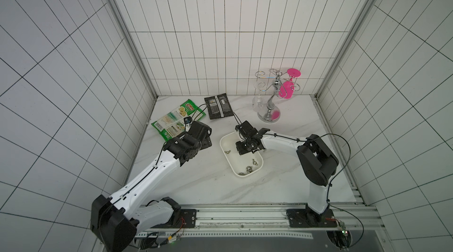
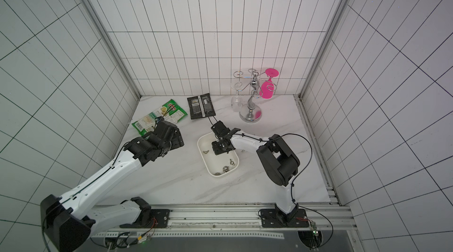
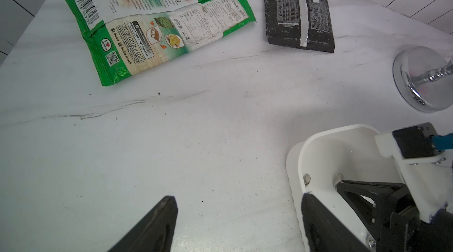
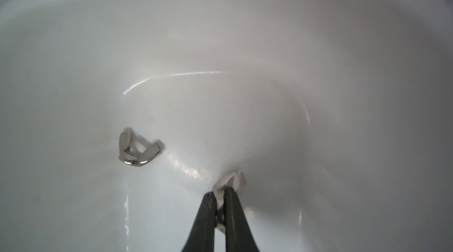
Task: Take out the wing nut from the storage box
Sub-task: Pick up the wing nut from the storage box, then place the wing nut at the center of the board.
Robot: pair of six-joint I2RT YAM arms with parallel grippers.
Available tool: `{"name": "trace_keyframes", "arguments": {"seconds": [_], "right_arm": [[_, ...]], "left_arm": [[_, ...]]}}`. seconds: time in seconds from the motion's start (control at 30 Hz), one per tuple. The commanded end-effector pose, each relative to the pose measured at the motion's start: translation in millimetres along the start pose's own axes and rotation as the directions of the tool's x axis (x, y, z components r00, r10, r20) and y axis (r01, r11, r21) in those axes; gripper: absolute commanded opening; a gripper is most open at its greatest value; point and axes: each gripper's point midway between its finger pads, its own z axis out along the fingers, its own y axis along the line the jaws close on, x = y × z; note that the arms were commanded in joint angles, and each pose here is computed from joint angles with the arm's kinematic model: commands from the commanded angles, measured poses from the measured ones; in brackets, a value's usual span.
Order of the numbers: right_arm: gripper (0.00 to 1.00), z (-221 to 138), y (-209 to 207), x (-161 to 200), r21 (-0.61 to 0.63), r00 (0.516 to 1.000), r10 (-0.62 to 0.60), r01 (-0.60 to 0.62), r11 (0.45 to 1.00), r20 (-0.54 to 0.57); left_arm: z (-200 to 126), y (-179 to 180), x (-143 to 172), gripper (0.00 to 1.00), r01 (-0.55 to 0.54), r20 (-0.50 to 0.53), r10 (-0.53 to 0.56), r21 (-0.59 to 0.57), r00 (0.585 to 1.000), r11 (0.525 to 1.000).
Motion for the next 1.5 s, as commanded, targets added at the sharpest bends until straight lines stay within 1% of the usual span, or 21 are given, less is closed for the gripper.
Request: {"name": "trace_keyframes", "arguments": {"seconds": [0.0, 0.1, 0.2, 0.27, 0.33, 0.47, 0.63, 0.77, 0.87, 1.17, 1.47], "right_arm": [[0.09, -39.9, 6.8, -14.0, -0.017, 0.997, 0.001, 0.0, 1.0, 0.079], [0.09, -72.4, 4.3, -21.4, -0.009, 0.988, 0.008, -0.007, 1.0, 0.157], [0.08, -101.2, -11.1, -24.1, 0.011, 0.974, 0.034, -0.037, 0.999, 0.223], [0.08, -115.1, -30.1, -21.4, 0.035, 0.968, 0.06, -0.071, 0.997, 0.245], [0.08, -118.6, -53.5, -14.5, 0.061, 0.965, 0.097, -0.115, 0.991, 0.246], [0.08, -106.3, -101.5, 5.7, 0.101, 0.957, 0.201, -0.226, 0.969, 0.212], [0.07, -81.1, -129.9, 22.0, 0.122, 0.946, 0.274, -0.296, 0.947, 0.172], [0.07, -60.2, -139.6, 29.9, 0.134, 0.945, 0.301, -0.317, 0.939, 0.132], [0.07, -51.6, -145.3, 34.0, 0.148, 0.944, 0.31, -0.325, 0.934, 0.117], [0.07, -48.6, -157.1, 38.8, 0.189, 0.943, 0.317, -0.332, 0.924, 0.104], [0.07, -43.1, -158.8, 44.4, 0.191, 0.941, 0.329, -0.339, 0.921, 0.083]], "left_arm": [[2.2, -7.0, -0.5, 0.83, 0.006, 0.004, -0.006, 0.026, 1.0, 1.0], [3.5, -10.6, -0.7, 0.83, 0.006, -0.003, -0.006, 0.033, 1.0, 0.999], [3.6, -11.6, -2.5, 0.83, 0.006, 0.003, -0.007, 0.035, 1.0, 0.999], [4.1, -11.9, -2.9, 0.83, 0.005, 0.005, -0.005, 0.033, 1.0, 0.999], [5.5, -12.5, -2.1, 0.83, 0.002, 0.001, -0.002, 0.031, 1.0, 1.0], [6.9, -15.2, -1.7, 0.83, -0.001, -0.004, 0.001, 0.037, 1.0, 0.999], [6.8, -16.0, -1.9, 0.83, -0.004, -0.003, 0.005, 0.036, 1.0, 0.999], [7.0, -14.4, -1.8, 0.83, -0.007, -0.003, 0.007, 0.029, 1.0, 1.0], [6.0, -12.9, -1.8, 0.83, -0.007, 0.001, 0.007, 0.024, 1.0, 1.0], [7.4, -13.5, -2.1, 0.83, -0.013, -0.001, 0.013, 0.019, 1.0, 1.0], [6.2, -12.4, -2.9, 0.83, -0.024, 0.0, 0.024, 0.012, 1.0, 1.0]]}}
